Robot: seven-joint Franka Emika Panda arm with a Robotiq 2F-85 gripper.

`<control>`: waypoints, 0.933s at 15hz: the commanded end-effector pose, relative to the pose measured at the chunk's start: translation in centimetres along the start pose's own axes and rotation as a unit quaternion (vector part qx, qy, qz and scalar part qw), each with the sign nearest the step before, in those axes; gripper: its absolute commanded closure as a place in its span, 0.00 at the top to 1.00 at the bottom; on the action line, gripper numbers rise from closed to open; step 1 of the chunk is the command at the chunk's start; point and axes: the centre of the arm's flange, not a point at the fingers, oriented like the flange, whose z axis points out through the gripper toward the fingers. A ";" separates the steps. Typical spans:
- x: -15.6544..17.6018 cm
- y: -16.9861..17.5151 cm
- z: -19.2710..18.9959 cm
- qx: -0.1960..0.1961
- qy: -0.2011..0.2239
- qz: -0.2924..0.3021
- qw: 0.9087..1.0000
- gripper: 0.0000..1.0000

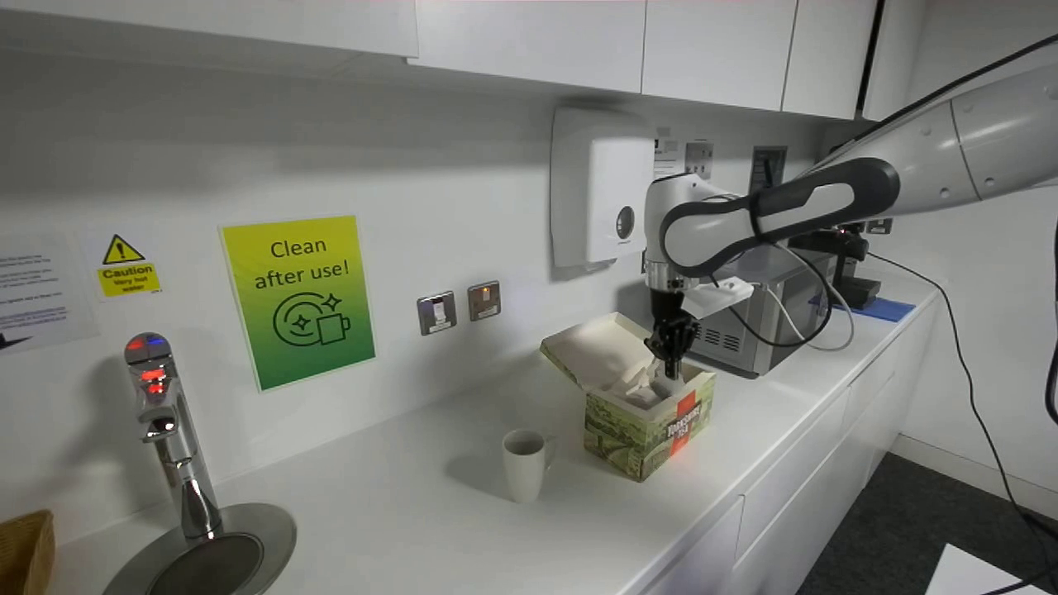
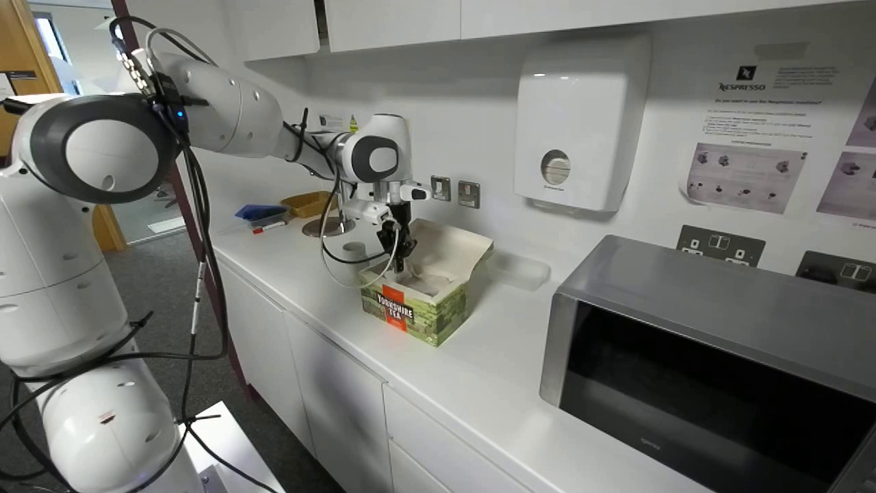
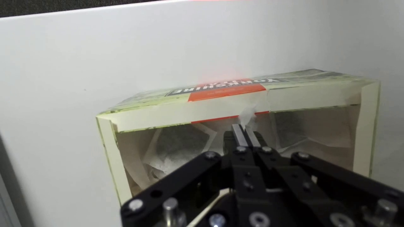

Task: Move the teabag from the cup to the box

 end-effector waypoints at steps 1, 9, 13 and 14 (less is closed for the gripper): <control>1.1 -0.6 -0.3 0.015 0.019 0.010 1.000 0.00; 2.8 -2.8 0.4 0.029 0.036 -0.007 0.999 0.10; 2.8 -3.9 0.8 0.035 0.033 -0.018 0.999 0.48; 2.8 -4.6 0.8 0.037 0.034 -0.024 0.998 0.55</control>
